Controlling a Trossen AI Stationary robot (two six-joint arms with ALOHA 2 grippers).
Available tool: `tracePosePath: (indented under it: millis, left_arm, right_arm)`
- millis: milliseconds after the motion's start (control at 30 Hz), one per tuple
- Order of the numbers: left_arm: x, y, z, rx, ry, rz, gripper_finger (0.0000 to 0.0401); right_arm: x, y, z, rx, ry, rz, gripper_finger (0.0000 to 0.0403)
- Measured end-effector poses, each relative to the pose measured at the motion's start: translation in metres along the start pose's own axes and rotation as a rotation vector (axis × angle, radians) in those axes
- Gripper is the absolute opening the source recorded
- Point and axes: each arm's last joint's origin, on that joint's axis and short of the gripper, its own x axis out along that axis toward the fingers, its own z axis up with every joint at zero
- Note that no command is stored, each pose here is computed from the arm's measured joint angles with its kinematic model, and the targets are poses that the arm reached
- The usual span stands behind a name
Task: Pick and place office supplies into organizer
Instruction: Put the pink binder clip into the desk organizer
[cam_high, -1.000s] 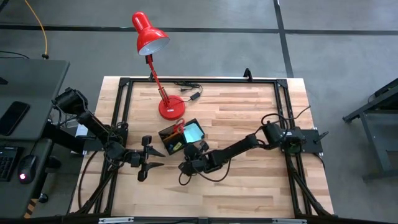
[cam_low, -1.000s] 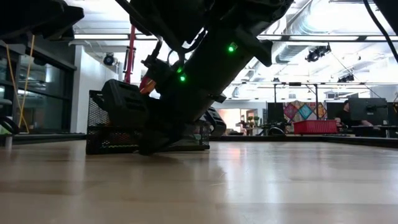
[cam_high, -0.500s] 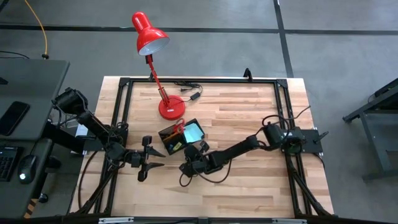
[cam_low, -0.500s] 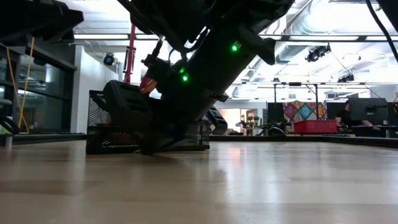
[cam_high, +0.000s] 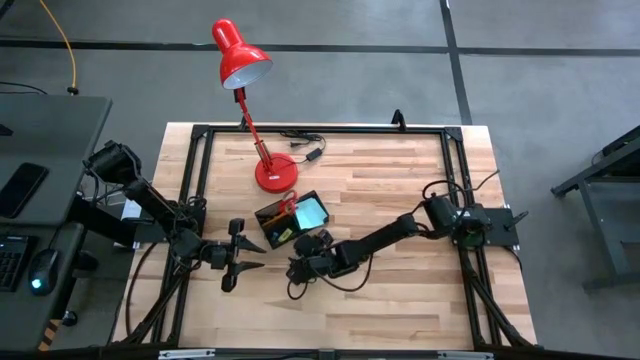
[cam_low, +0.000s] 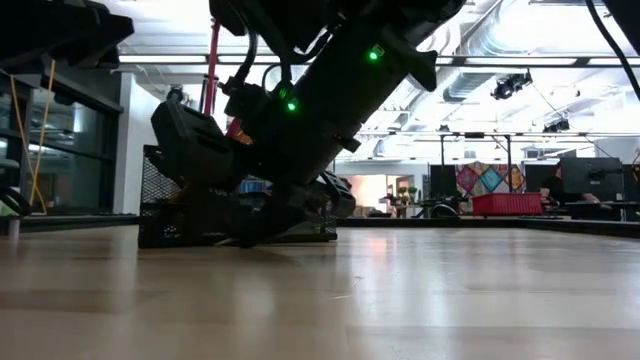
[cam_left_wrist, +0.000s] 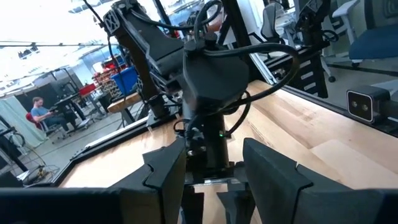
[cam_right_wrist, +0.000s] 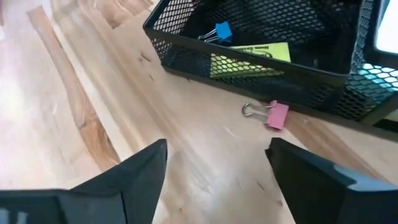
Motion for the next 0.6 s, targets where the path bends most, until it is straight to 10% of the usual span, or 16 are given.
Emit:
tracePosePath:
  millis: [600]
  left_arm:
    - [0.0, 0.0, 0.0, -0.012, 0.002, -0.005, 0.0152]
  right_arm:
    - [0.011, -0.018, 0.014, 0.015, -0.019, -0.082, 0.0248]
